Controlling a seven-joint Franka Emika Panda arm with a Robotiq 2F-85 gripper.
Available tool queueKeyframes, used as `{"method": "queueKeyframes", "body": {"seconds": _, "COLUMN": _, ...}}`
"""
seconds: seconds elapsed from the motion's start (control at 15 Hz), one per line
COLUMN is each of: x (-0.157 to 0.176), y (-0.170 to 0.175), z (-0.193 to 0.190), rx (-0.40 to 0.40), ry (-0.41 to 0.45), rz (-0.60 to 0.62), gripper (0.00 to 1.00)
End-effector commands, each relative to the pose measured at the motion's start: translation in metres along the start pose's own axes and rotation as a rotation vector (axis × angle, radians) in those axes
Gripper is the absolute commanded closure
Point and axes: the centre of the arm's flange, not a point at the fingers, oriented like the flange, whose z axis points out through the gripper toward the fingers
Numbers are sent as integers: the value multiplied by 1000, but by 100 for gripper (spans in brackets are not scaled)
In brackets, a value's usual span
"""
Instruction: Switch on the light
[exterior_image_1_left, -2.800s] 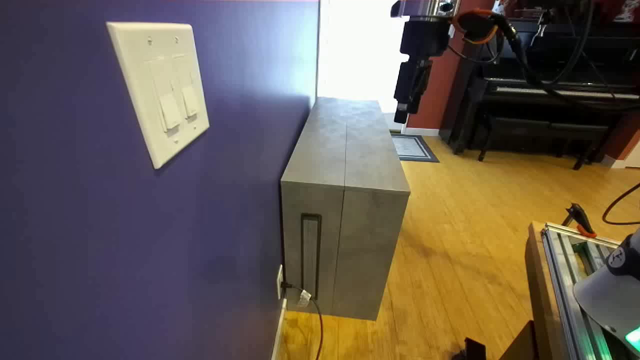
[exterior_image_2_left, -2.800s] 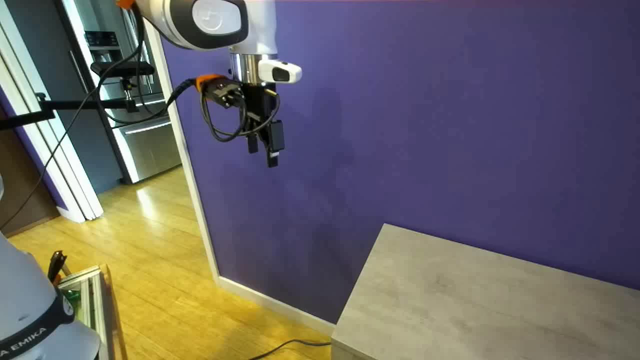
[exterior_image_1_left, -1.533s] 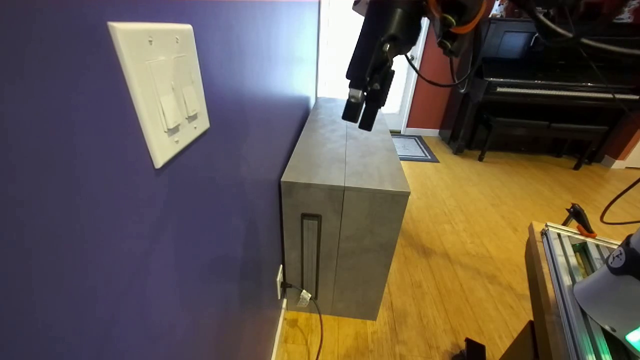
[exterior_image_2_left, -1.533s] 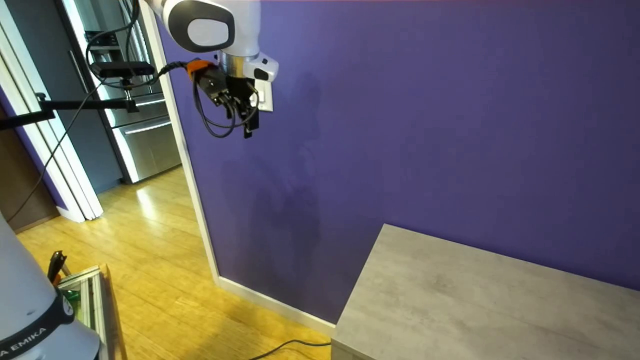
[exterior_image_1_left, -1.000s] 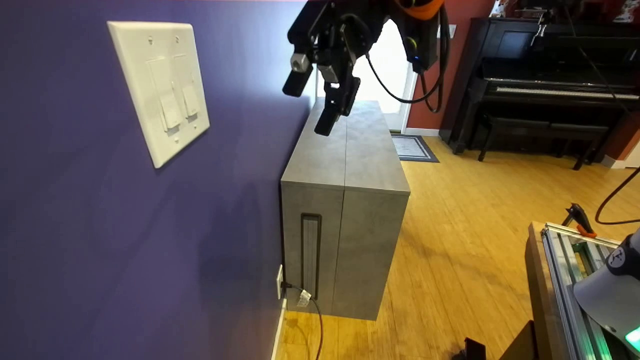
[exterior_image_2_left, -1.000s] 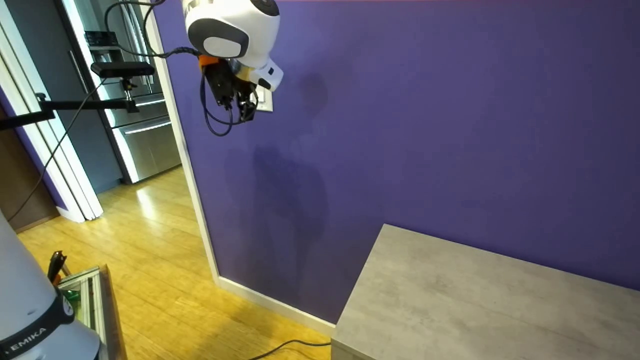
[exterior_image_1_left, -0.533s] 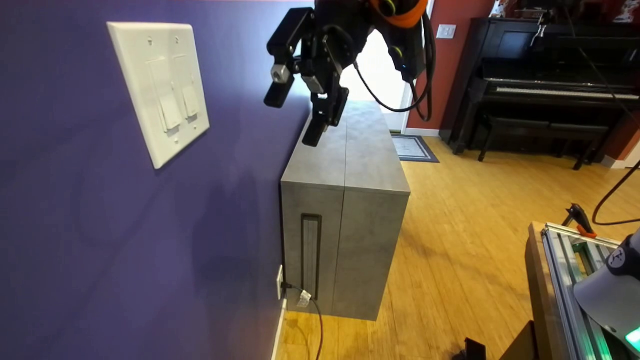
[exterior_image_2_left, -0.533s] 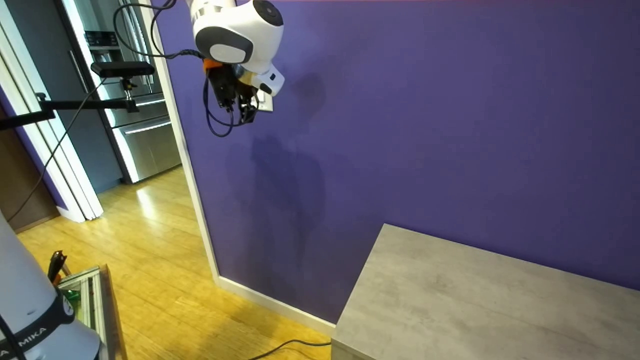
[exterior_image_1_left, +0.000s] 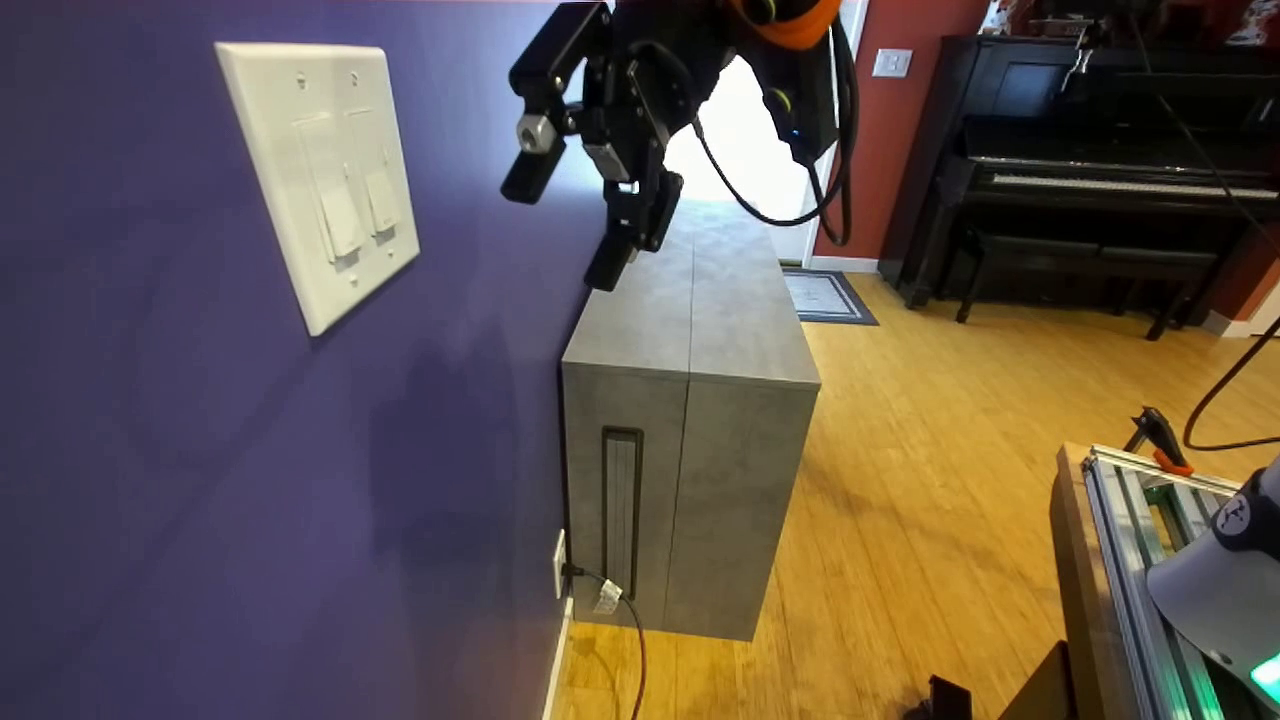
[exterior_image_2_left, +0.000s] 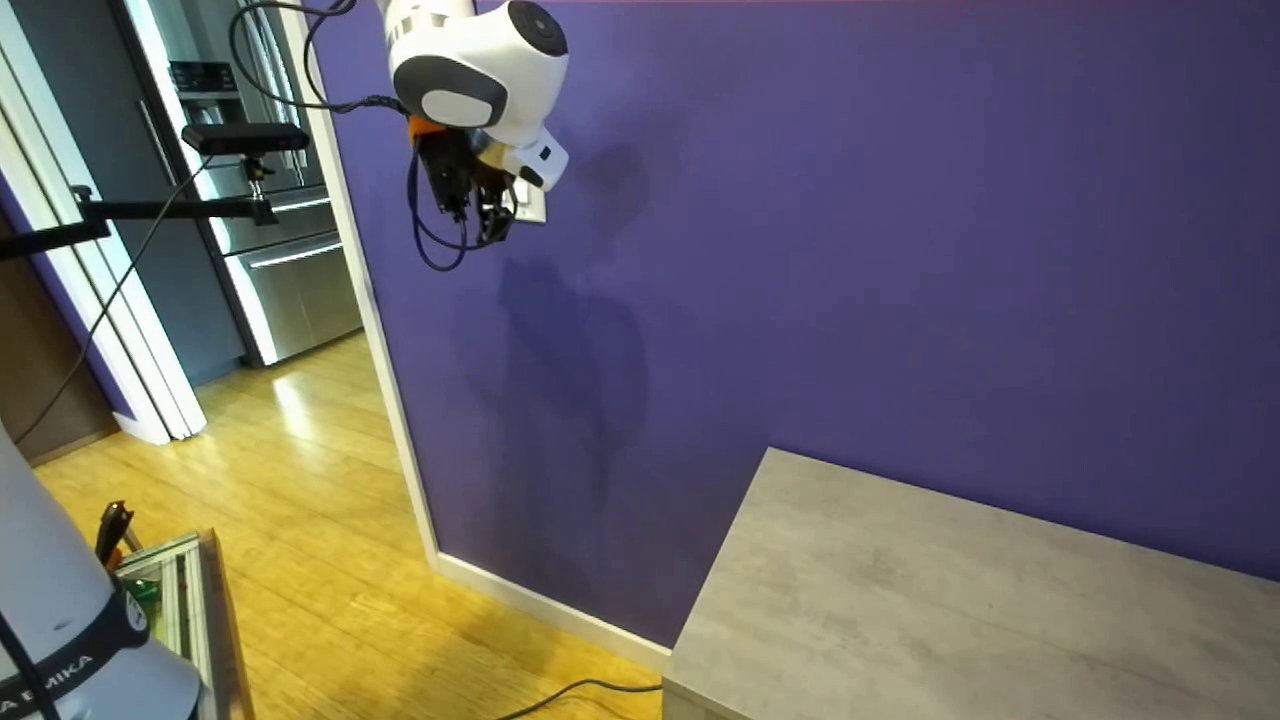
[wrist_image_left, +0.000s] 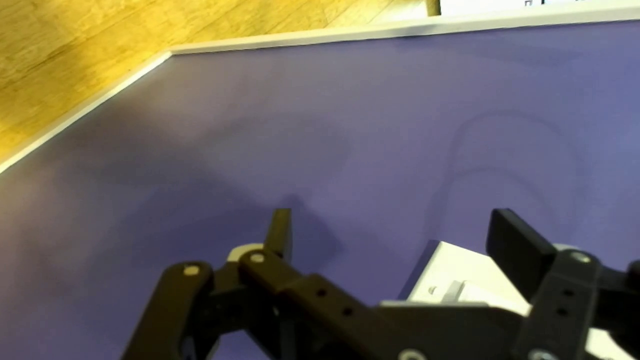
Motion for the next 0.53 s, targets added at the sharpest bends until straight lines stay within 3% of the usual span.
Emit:
{"method": "queueKeyframes", "body": {"seconds": 0.0, "x": 19, "y": -15, "z": 12, "rx": 91, "ry": 26, "rz": 2, "gripper": 0}}
{"method": "queueKeyframes", "body": {"seconds": 0.47, "x": 43, "y": -20, "z": 23, "rx": 205, "ry": 73, "rz": 45, "gripper": 0}}
